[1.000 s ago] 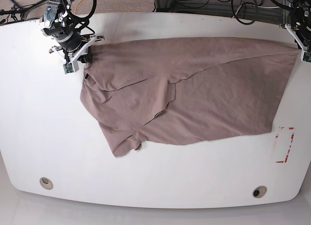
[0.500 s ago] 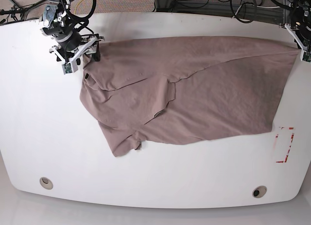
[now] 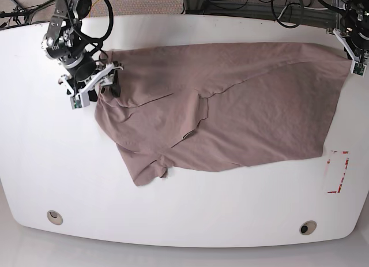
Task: Fold the T-shirt properly
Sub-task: 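Lay the stretched shirt flat on the table with both grippers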
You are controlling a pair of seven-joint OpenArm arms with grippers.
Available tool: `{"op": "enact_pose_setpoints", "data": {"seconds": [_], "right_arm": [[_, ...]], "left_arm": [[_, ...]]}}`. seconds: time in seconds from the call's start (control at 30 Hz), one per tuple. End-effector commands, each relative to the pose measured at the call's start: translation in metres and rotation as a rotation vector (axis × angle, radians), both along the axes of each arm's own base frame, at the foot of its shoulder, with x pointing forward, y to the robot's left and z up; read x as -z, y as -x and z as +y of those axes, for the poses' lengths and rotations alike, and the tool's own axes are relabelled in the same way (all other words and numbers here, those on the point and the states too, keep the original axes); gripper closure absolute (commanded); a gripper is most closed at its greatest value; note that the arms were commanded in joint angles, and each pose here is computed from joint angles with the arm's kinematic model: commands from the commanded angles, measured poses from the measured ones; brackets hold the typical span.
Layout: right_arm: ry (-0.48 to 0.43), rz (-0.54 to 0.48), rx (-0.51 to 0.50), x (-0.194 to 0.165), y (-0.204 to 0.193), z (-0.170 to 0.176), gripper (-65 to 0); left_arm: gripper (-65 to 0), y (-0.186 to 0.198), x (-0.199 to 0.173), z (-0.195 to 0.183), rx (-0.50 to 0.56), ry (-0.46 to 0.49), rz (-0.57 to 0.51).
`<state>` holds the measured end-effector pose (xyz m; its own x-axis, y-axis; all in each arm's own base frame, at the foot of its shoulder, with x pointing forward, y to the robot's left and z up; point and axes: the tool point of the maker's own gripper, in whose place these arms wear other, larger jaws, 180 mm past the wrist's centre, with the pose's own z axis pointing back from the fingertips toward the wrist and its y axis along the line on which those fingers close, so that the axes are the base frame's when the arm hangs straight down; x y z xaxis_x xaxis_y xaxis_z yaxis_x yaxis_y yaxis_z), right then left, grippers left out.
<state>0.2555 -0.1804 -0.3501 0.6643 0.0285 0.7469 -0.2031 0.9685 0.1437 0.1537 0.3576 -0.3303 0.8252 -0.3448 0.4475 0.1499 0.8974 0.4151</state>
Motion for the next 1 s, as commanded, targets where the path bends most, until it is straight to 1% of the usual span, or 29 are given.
{"op": "enact_pose_setpoints", "data": {"seconds": [0.0, 0.17, 0.4, 0.47, 0.53, 0.57, 0.6, 0.67, 0.7, 0.73, 0.77, 0.87, 0.97], "right_arm": [[0.027, -0.043, 0.011, -0.007, -0.019, -0.008, -38.5], [0.034, -0.008, 0.029, 0.007, -0.025, -0.016, -38.5], [0.014, 0.036, 0.040, 0.022, -0.022, -0.017, -38.5], [0.012, 0.039, 0.040, 0.023, -0.021, -0.017, -37.6], [0.010, 0.040, 0.039, 0.023, -0.020, -0.016, -33.9], [0.004, 0.040, 0.039, 0.023, -0.020, -0.015, -28.2], [0.003, 0.040, 0.037, 0.023, -0.020, -0.015, -25.8], [0.003, 0.040, 0.029, 0.023, -0.020, -0.012, -13.5], [0.002, 0.040, 0.026, 0.024, -0.020, -0.011, -10.6], [0.001, 0.044, 0.010, 0.025, -0.020, -0.006, -2.7], [0.004, 0.045, -0.002, 0.025, -0.021, -0.002, 0.0], [-0.005, 0.048, -0.026, 0.026, -0.021, 0.007, -0.3], [-0.003, 0.040, -0.030, 0.023, -0.021, 0.008, 0.0]], "left_arm": [[0.0, -0.003, -0.009, 0.006, 0.007, -0.029, -0.017], [0.0, -0.003, -0.009, 0.006, 0.008, -0.031, -0.018], [0.0, -0.004, -0.010, 0.006, 0.008, -0.032, -0.019], [0.0, -0.004, -0.010, 0.006, 0.008, -0.032, -0.019], [0.0, -0.004, -0.010, 0.006, 0.008, -0.032, -0.019], [0.0, -0.004, -0.010, 0.006, 0.008, -0.032, -0.021], [0.0, -0.004, -0.010, 0.006, 0.008, -0.032, -0.021], [0.0, -0.004, -0.010, 0.006, 0.010, -0.031, -0.020], [0.0, -0.004, -0.010, 0.006, 0.010, -0.031, -0.020], [0.0, -0.004, -0.010, 0.005, 0.011, -0.031, -0.020], [0.0, -0.005, -0.009, 0.004, 0.015, -0.028, -0.019], [0.0, -0.009, -0.009, 0.001, 0.025, -0.023, -0.023], [0.0, -0.013, -0.011, 0.002, 0.022, -0.026, -0.036]]}}
